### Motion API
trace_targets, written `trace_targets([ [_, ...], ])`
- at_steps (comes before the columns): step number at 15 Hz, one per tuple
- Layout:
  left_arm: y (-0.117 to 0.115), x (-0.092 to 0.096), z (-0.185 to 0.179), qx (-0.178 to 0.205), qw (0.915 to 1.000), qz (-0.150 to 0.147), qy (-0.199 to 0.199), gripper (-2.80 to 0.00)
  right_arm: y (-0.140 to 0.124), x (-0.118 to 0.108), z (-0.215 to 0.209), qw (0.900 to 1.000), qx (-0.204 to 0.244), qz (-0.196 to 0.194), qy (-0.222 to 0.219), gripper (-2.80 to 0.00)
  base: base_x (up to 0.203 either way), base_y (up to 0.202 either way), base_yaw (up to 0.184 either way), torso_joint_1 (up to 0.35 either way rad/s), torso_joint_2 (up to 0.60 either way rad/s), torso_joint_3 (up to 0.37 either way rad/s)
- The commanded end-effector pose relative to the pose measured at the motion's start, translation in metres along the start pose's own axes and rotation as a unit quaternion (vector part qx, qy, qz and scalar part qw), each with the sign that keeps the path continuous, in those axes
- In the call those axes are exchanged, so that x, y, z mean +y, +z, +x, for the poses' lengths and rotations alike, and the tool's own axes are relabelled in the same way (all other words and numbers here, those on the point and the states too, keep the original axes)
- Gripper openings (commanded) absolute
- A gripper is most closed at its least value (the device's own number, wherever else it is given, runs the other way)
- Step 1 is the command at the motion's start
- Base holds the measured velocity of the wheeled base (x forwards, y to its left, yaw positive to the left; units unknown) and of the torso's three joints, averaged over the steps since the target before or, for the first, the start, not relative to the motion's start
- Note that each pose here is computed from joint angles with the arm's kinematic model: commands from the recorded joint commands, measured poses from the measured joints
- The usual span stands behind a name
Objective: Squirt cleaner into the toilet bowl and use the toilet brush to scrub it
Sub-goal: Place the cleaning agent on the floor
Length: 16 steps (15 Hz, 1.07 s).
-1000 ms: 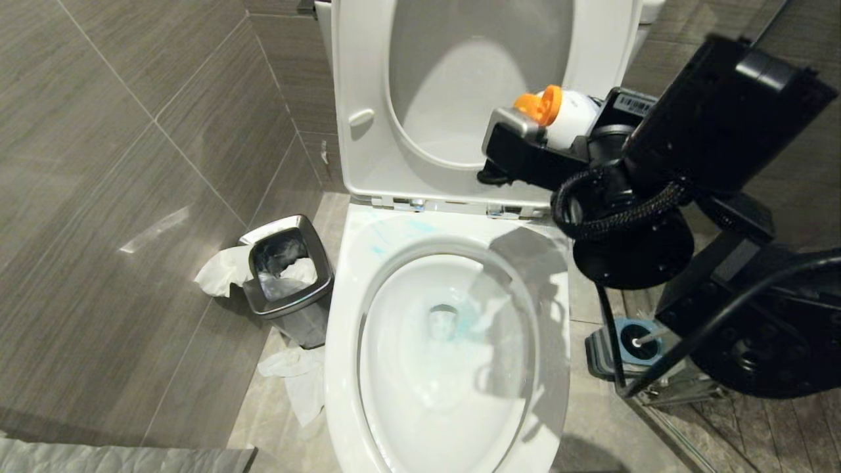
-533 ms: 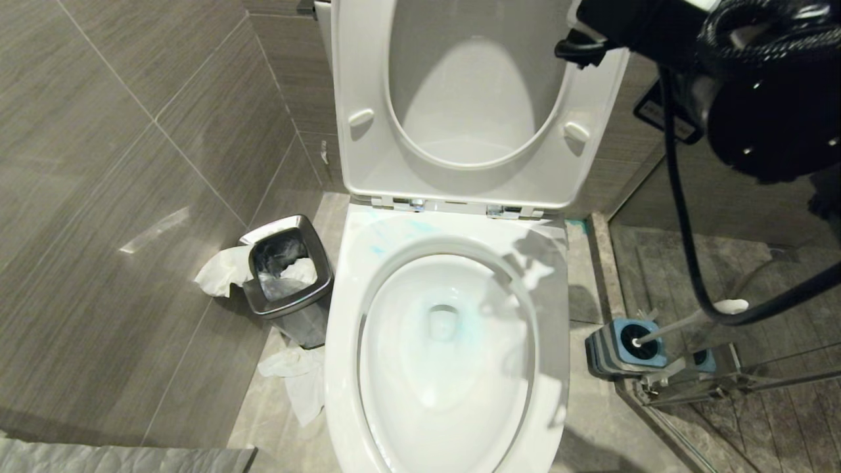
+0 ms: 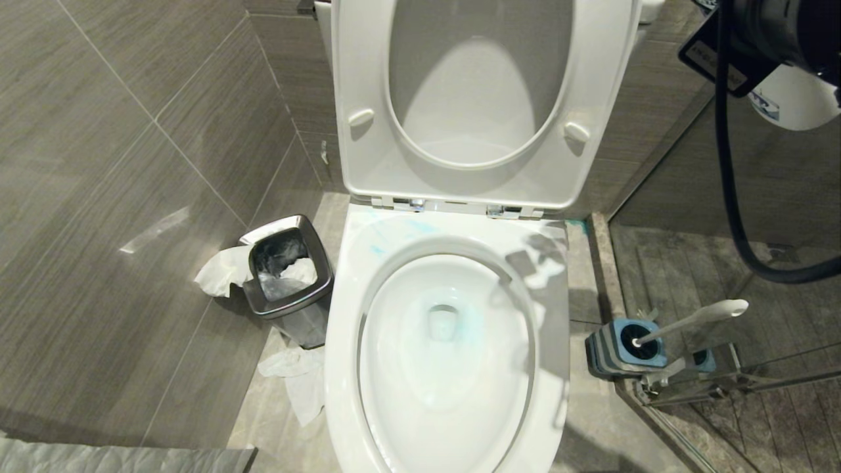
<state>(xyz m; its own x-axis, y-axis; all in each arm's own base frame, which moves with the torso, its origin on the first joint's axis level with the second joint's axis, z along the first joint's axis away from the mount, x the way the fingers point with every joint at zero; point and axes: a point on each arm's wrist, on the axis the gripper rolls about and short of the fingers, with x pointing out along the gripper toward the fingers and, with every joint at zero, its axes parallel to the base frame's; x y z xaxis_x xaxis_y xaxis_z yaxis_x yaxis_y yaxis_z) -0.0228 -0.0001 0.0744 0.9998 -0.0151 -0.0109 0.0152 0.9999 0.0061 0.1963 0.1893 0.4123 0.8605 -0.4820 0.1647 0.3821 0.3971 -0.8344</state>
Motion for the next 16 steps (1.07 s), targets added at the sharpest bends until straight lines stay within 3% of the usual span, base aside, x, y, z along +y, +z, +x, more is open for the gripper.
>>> trace_targets([
  [1,0.000,0.000,0.000,0.000,1.0000,0.000,0.000,-2.80,0.001,-0.004,-0.002,1.000,0.017,0.007,0.002,-2.80,0.000,0.000,0.000,0.000,0.00,0.000],
  [5,0.000,0.000,0.000,0.000,1.0000,0.000,0.000,-2.80,0.001,-0.005,0.002,1.000,0.026,0.009,-0.002,-2.80,0.000,0.000,0.000,0.000,0.00,0.000],
  [8,0.000,0.000,0.000,0.000,1.0000,0.000,0.000,-2.80,-0.009,-0.007,0.030,0.997,0.069,0.000,-0.032,-2.80,0.000,0.000,0.000,0.000,0.00,0.000],
  [11,0.000,0.000,0.000,0.000,1.0000,0.000,-0.001,-2.80,-0.017,-0.008,0.057,0.997,0.043,-0.029,-0.050,-2.80,0.000,0.000,0.000,0.000,0.00,0.000],
  [13,0.000,0.000,0.000,0.000,1.0000,0.000,0.000,-2.80,-0.020,-0.007,0.063,0.999,0.006,-0.010,-0.035,-2.80,0.000,0.000,0.000,0.000,0.00,0.000],
  [16,0.000,0.000,0.000,0.000,1.0000,0.000,0.000,-2.80,-0.028,-0.012,0.073,0.999,0.004,0.037,-0.013,-2.80,0.000,0.000,0.000,0.000,0.00,0.000],
])
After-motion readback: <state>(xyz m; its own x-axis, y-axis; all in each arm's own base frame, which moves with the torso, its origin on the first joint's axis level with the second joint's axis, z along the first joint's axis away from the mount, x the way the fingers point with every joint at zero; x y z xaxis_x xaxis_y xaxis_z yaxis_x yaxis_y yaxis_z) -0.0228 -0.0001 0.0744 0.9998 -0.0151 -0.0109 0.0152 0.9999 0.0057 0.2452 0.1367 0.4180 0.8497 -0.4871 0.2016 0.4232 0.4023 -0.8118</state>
